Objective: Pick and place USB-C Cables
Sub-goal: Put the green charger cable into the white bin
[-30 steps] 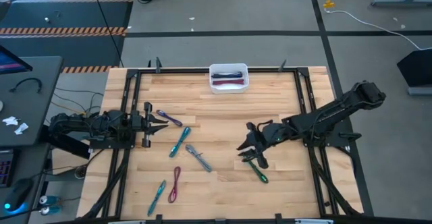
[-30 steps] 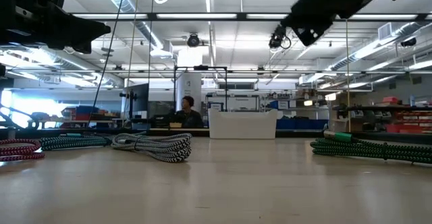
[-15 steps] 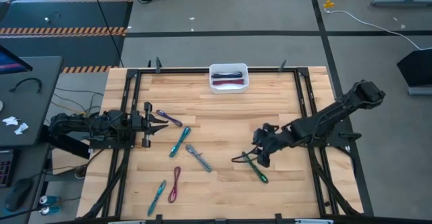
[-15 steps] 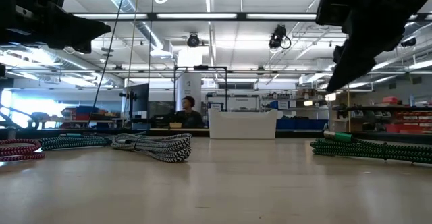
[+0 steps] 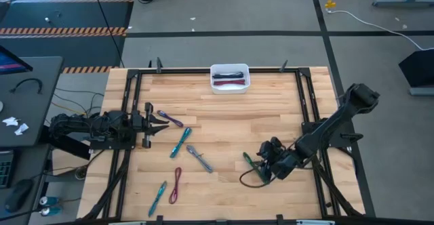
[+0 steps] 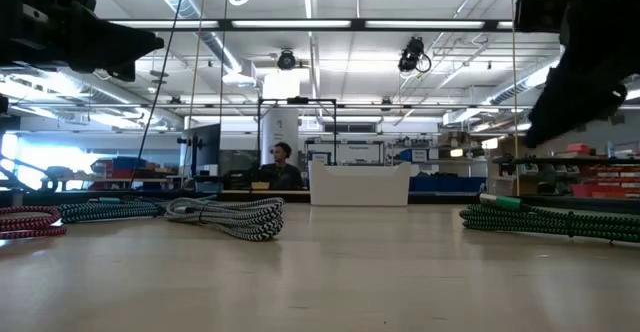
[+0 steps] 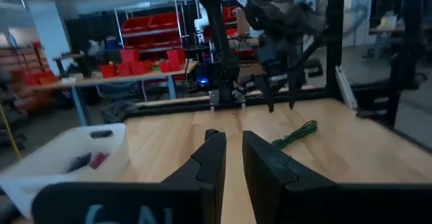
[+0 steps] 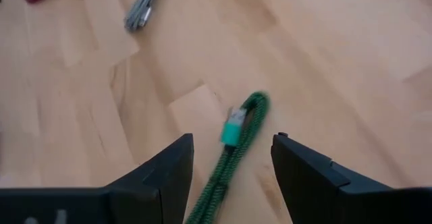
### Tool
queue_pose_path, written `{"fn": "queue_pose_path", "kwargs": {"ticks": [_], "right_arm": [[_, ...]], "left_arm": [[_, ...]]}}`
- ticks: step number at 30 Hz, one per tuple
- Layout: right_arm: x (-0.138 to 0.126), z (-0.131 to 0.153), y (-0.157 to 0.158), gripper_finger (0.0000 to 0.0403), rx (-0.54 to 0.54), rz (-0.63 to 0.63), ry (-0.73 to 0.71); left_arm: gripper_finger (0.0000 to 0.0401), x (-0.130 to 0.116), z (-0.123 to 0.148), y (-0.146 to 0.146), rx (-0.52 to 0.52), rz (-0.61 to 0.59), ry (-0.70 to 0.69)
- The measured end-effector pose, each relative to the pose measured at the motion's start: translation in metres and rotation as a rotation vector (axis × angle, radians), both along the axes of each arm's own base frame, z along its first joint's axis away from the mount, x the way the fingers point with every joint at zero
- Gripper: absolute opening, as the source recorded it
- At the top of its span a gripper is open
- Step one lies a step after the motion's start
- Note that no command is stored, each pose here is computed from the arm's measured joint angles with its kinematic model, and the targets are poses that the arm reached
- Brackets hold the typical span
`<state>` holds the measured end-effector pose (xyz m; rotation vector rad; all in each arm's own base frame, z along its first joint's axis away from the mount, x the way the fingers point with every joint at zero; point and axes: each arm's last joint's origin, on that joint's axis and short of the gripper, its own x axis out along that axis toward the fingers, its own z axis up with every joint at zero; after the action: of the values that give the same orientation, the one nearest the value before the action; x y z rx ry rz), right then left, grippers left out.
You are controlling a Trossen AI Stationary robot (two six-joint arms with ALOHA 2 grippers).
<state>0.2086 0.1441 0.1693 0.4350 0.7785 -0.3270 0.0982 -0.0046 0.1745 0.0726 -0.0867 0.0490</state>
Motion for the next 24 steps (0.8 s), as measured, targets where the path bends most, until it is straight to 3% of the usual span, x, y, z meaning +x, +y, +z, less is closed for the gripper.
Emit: {"fn": "queue_pose_path", "kwargs": {"ticks": [4,13,19,22,24], "right_arm": [[0.006,-0.024,0.010,0.0205,-0.015,-0.004,0.040],[0.009,-0.064,0.021,0.0180,-0.063,-0.015,0.123],[0.005,-0.073,0.026,0.0098,-0.129,0.005,0.123],[0.005,-0.066,0.025,0.0039,-0.158,0.047,0.111],[0.008,-0.056,0.018,0.0024,-0.206,0.090,0.104]], "left_arm": [[0.0051,0.000,0.000,0.000,-0.152,-0.013,-0.007],[0.0054,0.000,0.000,0.000,-0.181,-0.016,-0.009],[0.0047,0.000,0.000,0.000,-0.183,-0.016,-0.009],[0.0046,0.000,0.000,0.000,-0.184,-0.016,-0.008],[0.0046,0.000,0.000,0.000,-0.184,-0.016,-0.008]]}}
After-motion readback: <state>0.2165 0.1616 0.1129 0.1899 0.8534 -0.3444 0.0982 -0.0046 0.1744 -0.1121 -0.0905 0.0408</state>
